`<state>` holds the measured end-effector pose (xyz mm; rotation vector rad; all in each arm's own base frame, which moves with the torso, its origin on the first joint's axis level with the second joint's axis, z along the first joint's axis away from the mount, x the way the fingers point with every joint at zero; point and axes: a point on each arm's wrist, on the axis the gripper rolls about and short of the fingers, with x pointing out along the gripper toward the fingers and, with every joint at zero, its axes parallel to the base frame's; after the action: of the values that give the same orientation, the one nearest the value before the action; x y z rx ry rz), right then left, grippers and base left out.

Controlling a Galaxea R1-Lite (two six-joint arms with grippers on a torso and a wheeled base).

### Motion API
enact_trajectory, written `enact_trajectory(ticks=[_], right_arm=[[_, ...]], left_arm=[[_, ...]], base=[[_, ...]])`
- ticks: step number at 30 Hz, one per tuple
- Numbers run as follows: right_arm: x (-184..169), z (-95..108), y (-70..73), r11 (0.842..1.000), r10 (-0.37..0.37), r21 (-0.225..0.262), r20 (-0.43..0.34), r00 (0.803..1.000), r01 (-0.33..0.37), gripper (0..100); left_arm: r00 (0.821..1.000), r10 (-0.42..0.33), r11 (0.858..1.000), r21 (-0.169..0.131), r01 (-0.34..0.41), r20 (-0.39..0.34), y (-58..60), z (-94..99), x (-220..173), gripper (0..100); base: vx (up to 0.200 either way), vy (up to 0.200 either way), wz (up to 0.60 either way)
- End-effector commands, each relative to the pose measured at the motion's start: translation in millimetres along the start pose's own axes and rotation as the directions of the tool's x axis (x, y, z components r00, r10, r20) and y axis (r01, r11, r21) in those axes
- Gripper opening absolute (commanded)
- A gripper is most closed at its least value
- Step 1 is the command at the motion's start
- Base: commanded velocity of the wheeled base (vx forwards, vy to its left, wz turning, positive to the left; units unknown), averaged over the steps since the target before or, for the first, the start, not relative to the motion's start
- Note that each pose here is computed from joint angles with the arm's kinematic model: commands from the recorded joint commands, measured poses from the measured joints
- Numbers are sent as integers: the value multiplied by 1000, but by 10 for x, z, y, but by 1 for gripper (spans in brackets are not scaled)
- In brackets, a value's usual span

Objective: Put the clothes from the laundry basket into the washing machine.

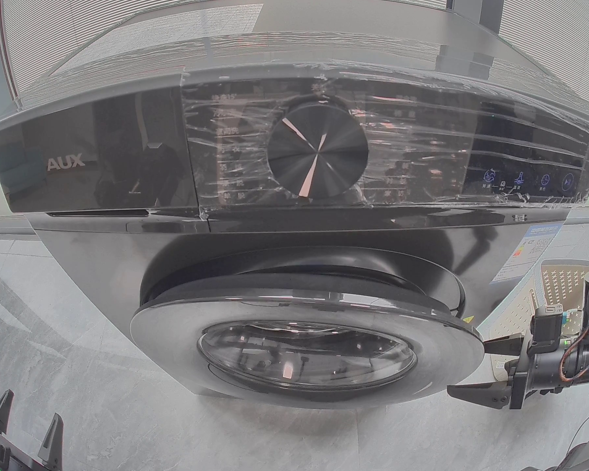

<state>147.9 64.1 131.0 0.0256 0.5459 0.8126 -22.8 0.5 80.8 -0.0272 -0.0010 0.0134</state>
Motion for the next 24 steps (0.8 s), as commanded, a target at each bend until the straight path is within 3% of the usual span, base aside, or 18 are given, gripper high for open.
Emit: enact_trajectory(ticks=[1, 4, 11, 13, 19, 24], right_arm=[[-141, -68, 65, 1000, -6, -15, 33, 999, 7, 100], [-133, -16, 57, 1000, -9, -20, 49, 999, 10, 100], [31, 155, -29, 1000, -8, -18, 39, 999, 9, 100], [77, 141, -44, 1000, -4, -12, 19, 1000, 4, 100], [67, 43, 4, 1000, 16, -9, -8, 1000, -16, 100], [-40, -17, 61, 1000, 18, -17, 12, 1000, -17, 100]], left_arm=[[1000, 0, 1000, 0, 0, 1, 1, -49, -1, 100], [1000, 0, 1000, 0, 0, 1, 1, -49, -1, 100], [1000, 0, 1000, 0, 0, 1, 1, -49, -1, 100], [1000, 0, 1000, -2, 0, 1, 1, -49, -1, 100], [1000, 0, 1000, -2, 0, 1, 1, -49, -1, 100], [1000, 0, 1000, 0, 0, 1, 1, -49, -1, 100]], base=[[0, 0, 0], [0, 0, 0], [-200, 0, 0], [-200, 0, 0], [0, 0, 0], [0, 0, 0]])
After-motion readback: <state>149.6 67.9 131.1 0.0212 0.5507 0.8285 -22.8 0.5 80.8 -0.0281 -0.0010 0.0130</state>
